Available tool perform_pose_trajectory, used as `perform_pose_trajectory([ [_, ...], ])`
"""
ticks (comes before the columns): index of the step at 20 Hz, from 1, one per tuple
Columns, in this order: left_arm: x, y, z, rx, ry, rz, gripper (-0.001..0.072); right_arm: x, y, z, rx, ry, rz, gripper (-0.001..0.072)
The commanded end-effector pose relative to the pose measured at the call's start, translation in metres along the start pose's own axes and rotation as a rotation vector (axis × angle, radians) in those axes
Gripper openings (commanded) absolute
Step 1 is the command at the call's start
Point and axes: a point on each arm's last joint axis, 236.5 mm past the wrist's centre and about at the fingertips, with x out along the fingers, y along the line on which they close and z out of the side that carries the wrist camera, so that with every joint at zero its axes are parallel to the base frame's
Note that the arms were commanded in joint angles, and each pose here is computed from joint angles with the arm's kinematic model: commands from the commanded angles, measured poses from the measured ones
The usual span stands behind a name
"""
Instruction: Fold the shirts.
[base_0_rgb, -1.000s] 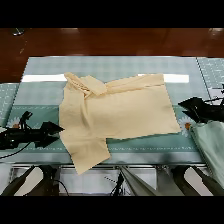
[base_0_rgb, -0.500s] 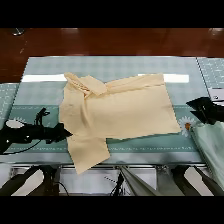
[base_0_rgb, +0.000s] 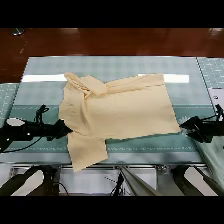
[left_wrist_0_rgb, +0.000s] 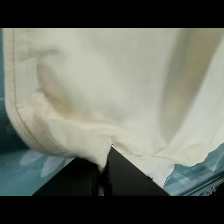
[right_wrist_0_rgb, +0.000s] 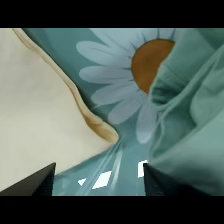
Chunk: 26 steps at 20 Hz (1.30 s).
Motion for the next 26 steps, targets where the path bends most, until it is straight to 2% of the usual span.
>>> perform_pose_trajectory([
  [1, 0.0, 0.0, 0.007, -0.007, -0.027, 0.003, 0.0029, 0.018, 0.014, 0.004, -0.012, 0.035, 0.042, 0.0618],
  [8, 0.0, -0.005, 0.008, -0.02, -0.032, -0.019, 0.0029, 0.061, 0.065, 0.001, -0.076, 0.127, 0.13, 0.0617],
  [10, 0.0, -0.005, 0.007, -0.02, -0.03, -0.02, 0.0029, 0.069, 0.076, -0.004, -0.121, 0.146, 0.137, 0.0553],
  [12, 0.0, -0.005, 0.007, -0.02, -0.029, -0.02, 0.0029, 0.065, 0.082, 0.0, -0.147, 0.141, 0.135, 0.0527],
  [13, 0.0, -0.005, 0.007, -0.019, -0.029, -0.02, 0.0029, 0.061, 0.086, 0.001, -0.159, 0.144, 0.14, 0.0298],
  [14, 0.0, -0.005, 0.007, -0.019, -0.029, -0.02, 0.0028, 0.058, 0.088, 0.003, -0.174, 0.145, 0.142, 0.002],
  [17, -0.003, -0.009, 0.012, -0.008, -0.038, -0.025, 0.0029, 0.039, 0.107, 0.013, -0.246, 0.143, 0.174, 0.0024],
  [19, -0.022, -0.041, 0.034, 0.071, -0.084, -0.088, 0.0029, -0.001, 0.144, 0.04, -0.339, 0.069, 0.222, 0.0024],
  [21, -0.078, -0.129, 0.081, 0.224, -0.258, -0.287, 0.0029, -0.071, 0.198, 0.081, -0.438, -0.12, 0.276, 0.0024],
  [23, -0.171, -0.227, 0.118, 0.397, -0.507, -0.467, 0.0028, -0.167, 0.264, 0.107, -0.555, -0.357, 0.365, 0.0024],
  [25, -0.268, -0.301, 0.133, 0.576, -0.751, -0.507, 0.0027, -0.27, 0.327, 0.102, -0.698, -0.587, 0.486, 0.0024],
  [26, -0.31, -0.327, 0.133, 0.608, -0.846, -0.506, 0.0026, -0.312, 0.345, 0.092, -0.747, -0.68, 0.505, 0.0023],
])
